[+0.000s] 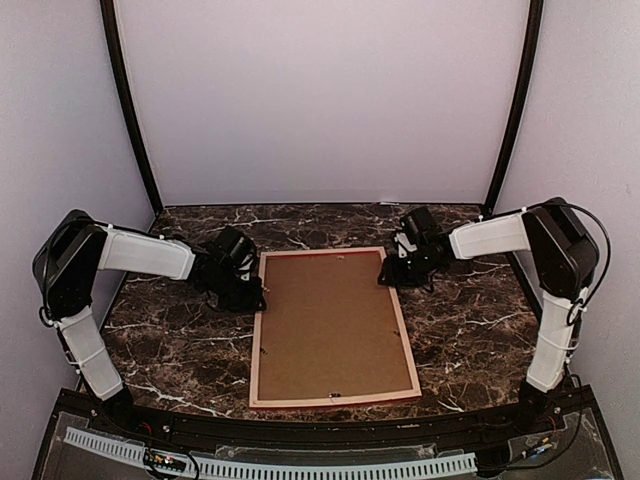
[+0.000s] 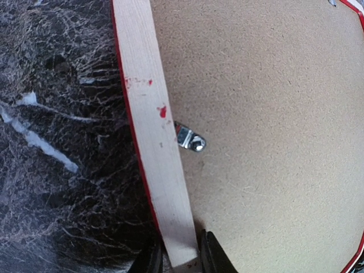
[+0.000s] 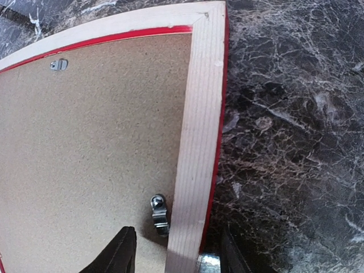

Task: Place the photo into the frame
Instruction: Press the fastener onto the backboard.

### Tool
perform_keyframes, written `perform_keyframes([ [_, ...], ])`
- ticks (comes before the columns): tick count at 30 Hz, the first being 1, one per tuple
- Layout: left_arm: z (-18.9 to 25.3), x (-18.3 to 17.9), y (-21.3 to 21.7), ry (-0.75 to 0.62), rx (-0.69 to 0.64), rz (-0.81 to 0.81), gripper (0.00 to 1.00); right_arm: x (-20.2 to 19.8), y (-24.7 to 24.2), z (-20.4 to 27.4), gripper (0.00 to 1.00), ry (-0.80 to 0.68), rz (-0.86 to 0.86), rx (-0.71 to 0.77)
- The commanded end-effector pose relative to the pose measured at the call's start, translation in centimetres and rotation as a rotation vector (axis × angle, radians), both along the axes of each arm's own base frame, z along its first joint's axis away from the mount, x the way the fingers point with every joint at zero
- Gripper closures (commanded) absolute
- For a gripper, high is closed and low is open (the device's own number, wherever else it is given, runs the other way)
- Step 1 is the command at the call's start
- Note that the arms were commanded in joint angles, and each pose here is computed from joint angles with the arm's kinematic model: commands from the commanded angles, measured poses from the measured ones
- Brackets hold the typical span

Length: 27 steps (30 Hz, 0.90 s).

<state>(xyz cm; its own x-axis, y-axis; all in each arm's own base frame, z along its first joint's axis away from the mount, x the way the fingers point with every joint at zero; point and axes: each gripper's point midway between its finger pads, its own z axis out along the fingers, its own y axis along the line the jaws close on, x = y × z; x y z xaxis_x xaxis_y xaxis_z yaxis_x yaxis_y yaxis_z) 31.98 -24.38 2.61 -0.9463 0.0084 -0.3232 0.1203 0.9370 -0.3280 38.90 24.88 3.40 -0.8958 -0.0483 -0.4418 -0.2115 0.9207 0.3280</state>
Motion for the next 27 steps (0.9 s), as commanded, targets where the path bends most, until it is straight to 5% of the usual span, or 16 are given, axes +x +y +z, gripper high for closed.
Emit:
perform_keyframes([
  [1, -1.5, -1.8, 0.7, 0.064, 0.067, -0.059, 0.77, 0.8, -0.3, -0.2, 0.50, -0.025, 0.025, -0.043],
  [27, -1.3, -1.8, 0.8, 0.065, 0.071, -0.061, 0.77, 1.1, -1.3, -1.6, 0.73, -0.027, 0.162, -0.107],
])
